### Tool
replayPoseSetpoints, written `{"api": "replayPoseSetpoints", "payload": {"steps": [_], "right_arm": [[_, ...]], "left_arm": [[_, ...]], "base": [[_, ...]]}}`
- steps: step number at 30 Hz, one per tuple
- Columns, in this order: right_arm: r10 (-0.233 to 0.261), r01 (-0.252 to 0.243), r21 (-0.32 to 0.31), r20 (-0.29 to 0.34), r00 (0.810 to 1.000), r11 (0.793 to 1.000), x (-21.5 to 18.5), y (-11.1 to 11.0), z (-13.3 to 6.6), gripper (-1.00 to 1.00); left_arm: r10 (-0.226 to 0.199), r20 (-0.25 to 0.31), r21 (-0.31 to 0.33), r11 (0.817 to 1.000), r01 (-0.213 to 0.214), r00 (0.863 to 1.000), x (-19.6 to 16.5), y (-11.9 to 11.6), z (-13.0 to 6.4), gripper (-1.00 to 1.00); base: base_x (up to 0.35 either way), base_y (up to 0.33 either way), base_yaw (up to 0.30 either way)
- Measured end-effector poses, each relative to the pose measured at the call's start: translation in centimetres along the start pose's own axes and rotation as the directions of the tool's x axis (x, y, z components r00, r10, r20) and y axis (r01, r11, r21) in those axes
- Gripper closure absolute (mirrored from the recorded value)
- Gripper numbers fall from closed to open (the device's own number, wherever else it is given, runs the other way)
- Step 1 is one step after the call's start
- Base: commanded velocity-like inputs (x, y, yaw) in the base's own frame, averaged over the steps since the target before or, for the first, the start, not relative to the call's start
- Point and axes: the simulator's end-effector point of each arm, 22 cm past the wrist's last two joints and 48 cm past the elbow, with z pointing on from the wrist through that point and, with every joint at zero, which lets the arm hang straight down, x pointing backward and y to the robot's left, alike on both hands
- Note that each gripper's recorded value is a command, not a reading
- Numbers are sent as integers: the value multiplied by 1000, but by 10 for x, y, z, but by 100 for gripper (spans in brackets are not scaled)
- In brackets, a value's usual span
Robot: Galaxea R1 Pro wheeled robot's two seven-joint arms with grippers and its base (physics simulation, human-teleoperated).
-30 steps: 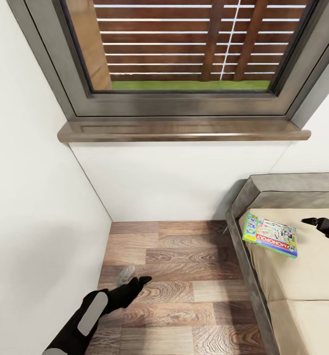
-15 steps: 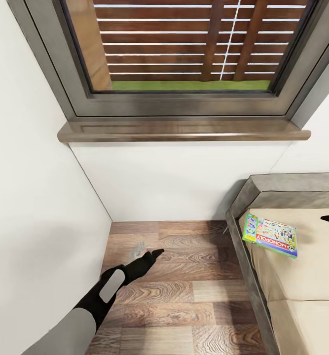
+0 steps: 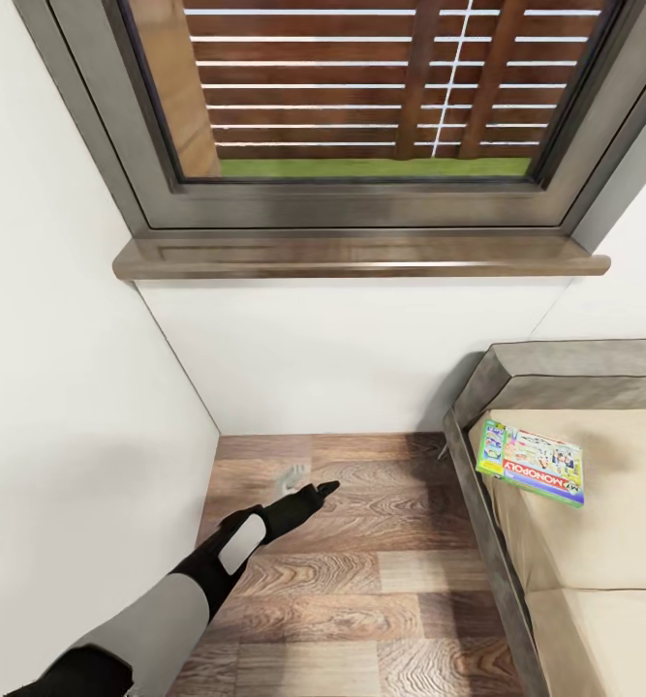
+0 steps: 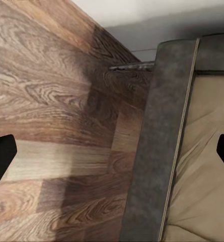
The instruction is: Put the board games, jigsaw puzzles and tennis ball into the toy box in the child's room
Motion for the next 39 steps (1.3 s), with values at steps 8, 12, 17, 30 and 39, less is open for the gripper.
{"api": "replayPoseSetpoints", "payload": {"steps": [8, 12, 17, 30, 39], "right_arm": [[-35, 36, -27, 54, 998, 999, -19, 16, -6, -100], [-49, 51, -28, 60, 997, 998, -19, 18, -7, -100], [-71, 73, -35, 70, 995, 997, -21, 23, -10, -100], [-100, 104, -27, 103, 990, 994, -36, 31, -18, -100], [-111, 114, -21, 119, 987, 993, -42, 36, -22, -100]], "left_arm": [[10, 0, 5, 1000, -10, 1000, -1, -5, 3, -100], [2, 3, 9, 1000, -2, 1000, -2, -6, 3, -100], [-16, 8, 24, 1000, 16, 1000, -4, -9, 3, -100], [0, 23, 177, 984, -4, 1000, -22, -49, 0, -100], [7, 26, 227, 974, -12, 1000, -26, -61, -3, -100]], "base": [[0, 0, 0], [0, 0, 0], [0, 0, 0], [0, 0, -11], [0, 0, -147]]}}
